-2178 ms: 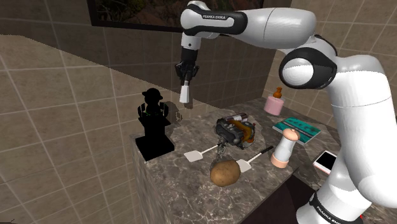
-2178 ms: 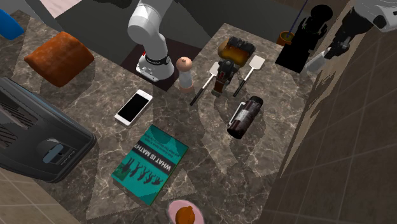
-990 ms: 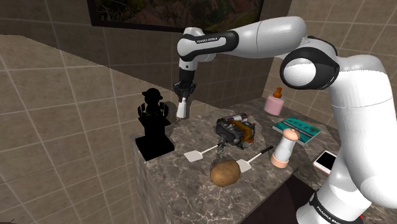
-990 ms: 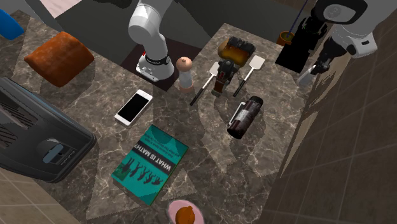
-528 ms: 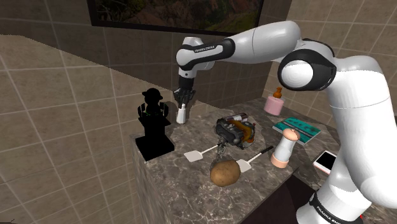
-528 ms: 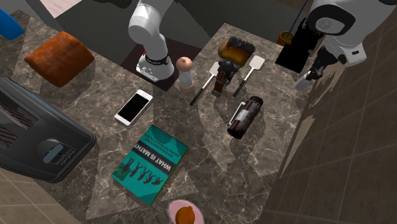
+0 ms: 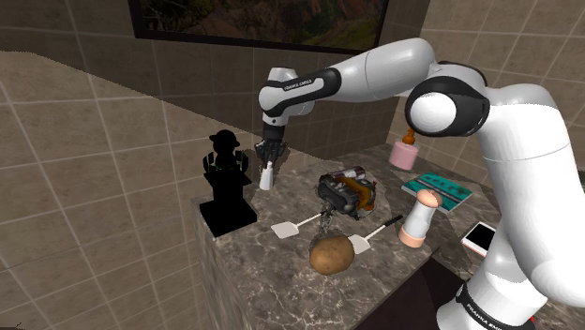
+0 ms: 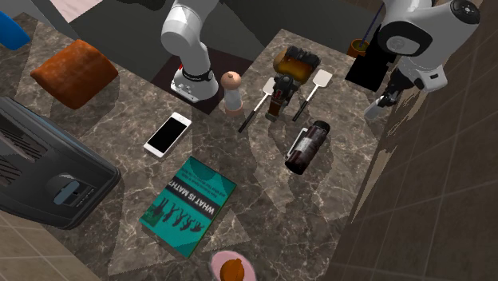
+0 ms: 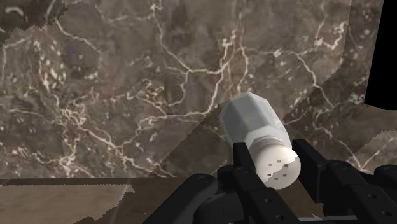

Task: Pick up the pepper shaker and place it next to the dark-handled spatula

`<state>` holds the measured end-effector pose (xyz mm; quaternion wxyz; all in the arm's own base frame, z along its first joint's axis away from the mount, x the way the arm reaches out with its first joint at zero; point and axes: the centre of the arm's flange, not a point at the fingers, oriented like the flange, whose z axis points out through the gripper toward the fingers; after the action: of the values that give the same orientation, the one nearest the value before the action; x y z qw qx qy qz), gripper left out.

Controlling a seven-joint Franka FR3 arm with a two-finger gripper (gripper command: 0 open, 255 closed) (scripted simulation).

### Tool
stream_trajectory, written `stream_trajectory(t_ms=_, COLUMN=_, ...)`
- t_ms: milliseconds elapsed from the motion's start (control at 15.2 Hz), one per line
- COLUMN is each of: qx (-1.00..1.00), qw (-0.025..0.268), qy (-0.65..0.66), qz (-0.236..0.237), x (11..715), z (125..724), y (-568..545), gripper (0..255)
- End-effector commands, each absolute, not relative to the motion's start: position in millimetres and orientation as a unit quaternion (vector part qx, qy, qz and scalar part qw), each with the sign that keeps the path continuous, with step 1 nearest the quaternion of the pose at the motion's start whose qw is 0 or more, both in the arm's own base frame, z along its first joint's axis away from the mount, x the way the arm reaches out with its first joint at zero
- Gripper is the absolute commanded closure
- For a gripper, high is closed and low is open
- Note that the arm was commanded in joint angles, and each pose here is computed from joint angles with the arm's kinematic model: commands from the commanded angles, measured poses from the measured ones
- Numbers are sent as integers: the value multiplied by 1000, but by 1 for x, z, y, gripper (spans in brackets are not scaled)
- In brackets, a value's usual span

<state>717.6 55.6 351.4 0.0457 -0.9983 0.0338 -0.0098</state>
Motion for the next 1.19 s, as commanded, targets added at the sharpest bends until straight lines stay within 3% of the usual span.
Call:
stream_trajectory(t_ms=0, qx=-998, qw=46, qy=34, qz=-10, x=718, z=351, y=56, gripper=255)
stream_trajectory(t_ms=330, qx=-998, qw=46, qy=34, qz=-10, x=718, z=351, y=56, gripper=255)
stream_trajectory(t_ms=396, qx=-998, qw=46, qy=34, qz=-10, x=718, z=351, y=56, gripper=0)
stream_trajectory(t_ms=726, qx=-998, qw=46, qy=34, qz=-10, x=718, z=351, y=56, gripper=0)
stream_trajectory(t_ms=1122, qx=-998, qw=46, qy=34, qz=-10, x=717, z=400, y=51, gripper=0)
